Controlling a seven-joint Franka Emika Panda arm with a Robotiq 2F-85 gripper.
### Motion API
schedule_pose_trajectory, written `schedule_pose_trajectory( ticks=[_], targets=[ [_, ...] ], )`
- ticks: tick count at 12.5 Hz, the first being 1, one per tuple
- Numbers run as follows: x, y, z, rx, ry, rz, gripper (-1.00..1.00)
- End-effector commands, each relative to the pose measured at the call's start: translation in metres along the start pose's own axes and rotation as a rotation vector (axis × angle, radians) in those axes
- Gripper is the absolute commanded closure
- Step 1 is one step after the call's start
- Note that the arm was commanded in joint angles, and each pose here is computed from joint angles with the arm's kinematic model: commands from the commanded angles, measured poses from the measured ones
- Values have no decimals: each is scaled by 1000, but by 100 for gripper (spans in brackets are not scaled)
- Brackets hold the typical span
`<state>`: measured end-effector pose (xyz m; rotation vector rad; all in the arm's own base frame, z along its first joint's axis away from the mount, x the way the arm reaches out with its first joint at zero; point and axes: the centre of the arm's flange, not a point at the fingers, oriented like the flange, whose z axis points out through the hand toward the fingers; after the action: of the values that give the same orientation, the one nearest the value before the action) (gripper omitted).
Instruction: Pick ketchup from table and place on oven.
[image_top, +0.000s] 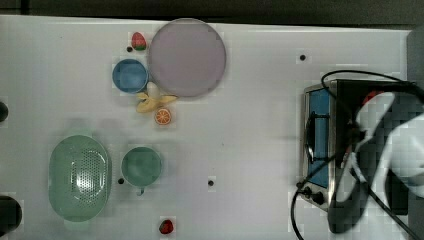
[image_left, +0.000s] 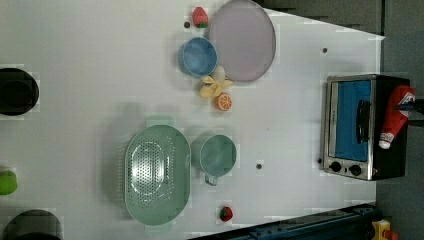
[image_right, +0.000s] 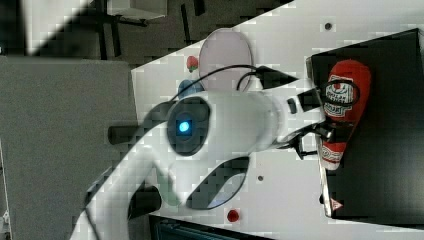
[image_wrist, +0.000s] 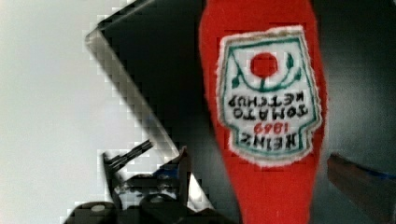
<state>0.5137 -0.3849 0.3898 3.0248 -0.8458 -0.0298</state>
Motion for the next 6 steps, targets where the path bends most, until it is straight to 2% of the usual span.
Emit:
schedule_pose_trajectory(
  ticks=[1,3,4,5,6],
  targets=[
    [4,21,-130,-18,173,-20,-100],
    [-7,26,-186,-73,202,-13,-100],
    [-15,24,-208,-75,205,3,-100],
    [-25,15,-226,-62,189,8,-100],
    [-38,5,-236,-47,140,25,-100]
  ],
)
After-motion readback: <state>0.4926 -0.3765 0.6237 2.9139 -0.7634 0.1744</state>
